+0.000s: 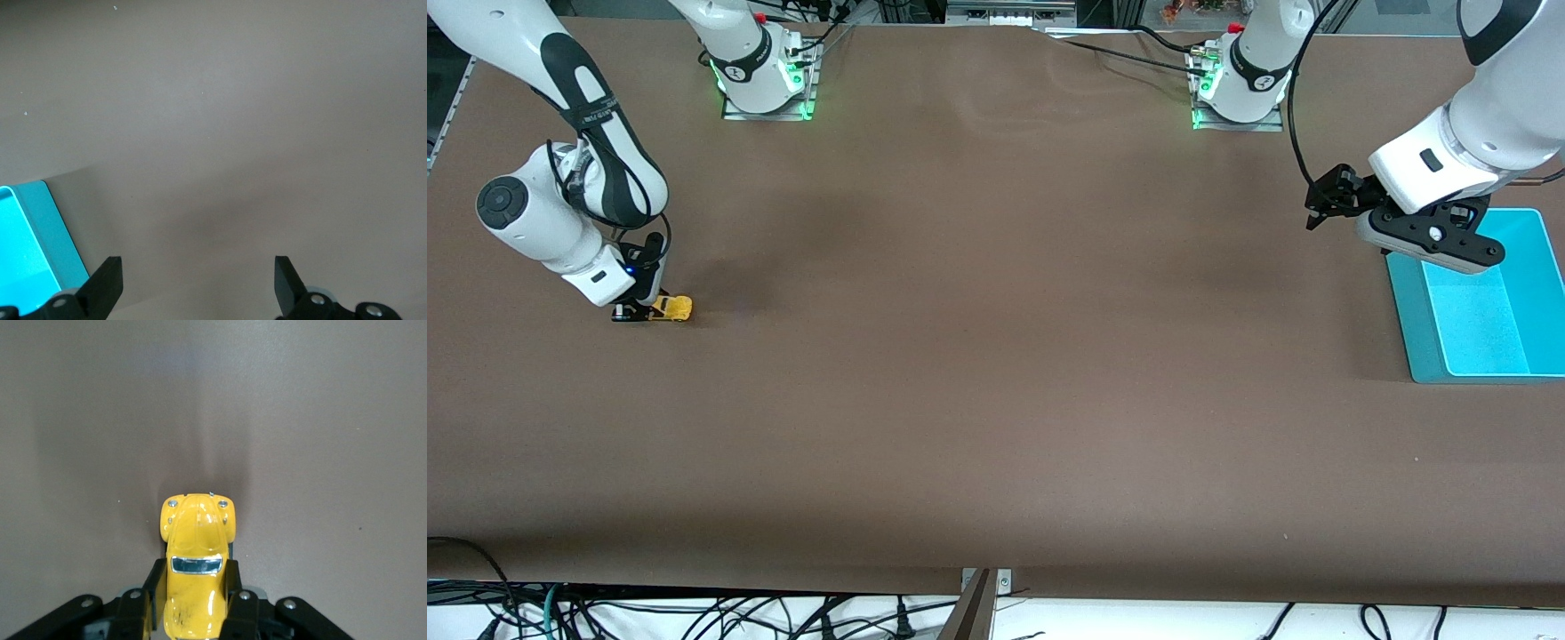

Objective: Wind and store yellow beetle car
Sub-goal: 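Drag the held car backward along the table with the right gripper, then open the right gripper and lift it, letting the car roll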

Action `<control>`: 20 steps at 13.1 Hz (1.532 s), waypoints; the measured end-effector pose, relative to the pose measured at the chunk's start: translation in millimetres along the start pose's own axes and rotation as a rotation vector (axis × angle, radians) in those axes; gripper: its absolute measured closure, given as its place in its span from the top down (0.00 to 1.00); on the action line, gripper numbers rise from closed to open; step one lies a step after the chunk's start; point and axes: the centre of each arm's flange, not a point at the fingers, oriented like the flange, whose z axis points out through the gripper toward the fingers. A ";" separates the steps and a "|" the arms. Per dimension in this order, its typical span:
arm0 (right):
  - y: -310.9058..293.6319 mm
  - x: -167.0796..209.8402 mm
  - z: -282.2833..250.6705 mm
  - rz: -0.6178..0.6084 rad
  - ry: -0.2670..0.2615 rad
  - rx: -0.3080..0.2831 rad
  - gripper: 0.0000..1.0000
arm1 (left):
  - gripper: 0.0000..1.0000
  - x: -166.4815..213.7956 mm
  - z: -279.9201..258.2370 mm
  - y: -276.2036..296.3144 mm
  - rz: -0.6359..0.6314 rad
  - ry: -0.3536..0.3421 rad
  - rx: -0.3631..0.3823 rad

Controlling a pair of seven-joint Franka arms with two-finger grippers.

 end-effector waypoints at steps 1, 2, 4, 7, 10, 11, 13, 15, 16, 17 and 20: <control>0.4 -0.1 0.0 0.006 0.004 0.004 0.39 | 1.00 0.0 0.0 0.0 0.000 0.000 0.000; 0.8 0.3 0.0 0.007 0.006 0.006 0.39 | 1.00 0.0 0.0 0.0 0.000 0.000 0.000; -1.0 3.6 3.0 0.005 0.016 0.034 0.54 | 1.00 0.0 0.0 0.0 0.000 0.000 0.000; 12.4 20.1 -4.6 -0.019 0.043 0.076 0.85 | 1.00 0.0 0.0 -0.2 0.000 0.000 0.000; 44.5 42.7 -36.9 -0.064 0.066 0.082 1.00 | 1.00 -0.1 0.0 -0.4 -0.001 0.000 0.000; 55.7 49.7 -53.2 -0.079 0.072 0.086 1.00 | 1.00 -0.1 0.0 -0.3 -0.001 0.000 0.000; 77.5 61.0 -97.5 -0.106 0.078 0.077 1.00 | 1.00 -0.1 0.0 -0.3 -0.001 -0.001 0.000; 89.5 62.1 -147.9 -0.114 0.069 0.033 1.00 | 1.00 -0.2 0.4 1.1 0.002 -0.004 -0.001; 90.6 62.1 -172.8 -0.112 0.061 0.006 1.00 | 1.00 -0.3 1.0 3.8 0.007 -0.010 -0.002; 88.5 62.5 -195.6 -0.100 0.055 -0.013 1.00 | 1.00 -0.5 1.6 7.2 0.013 -0.016 -0.003; 74.2 65.4 -249.6 0.026 0.043 -0.037 1.00 | 1.00 -1.3 4.5 16.3 0.030 -0.041 -0.006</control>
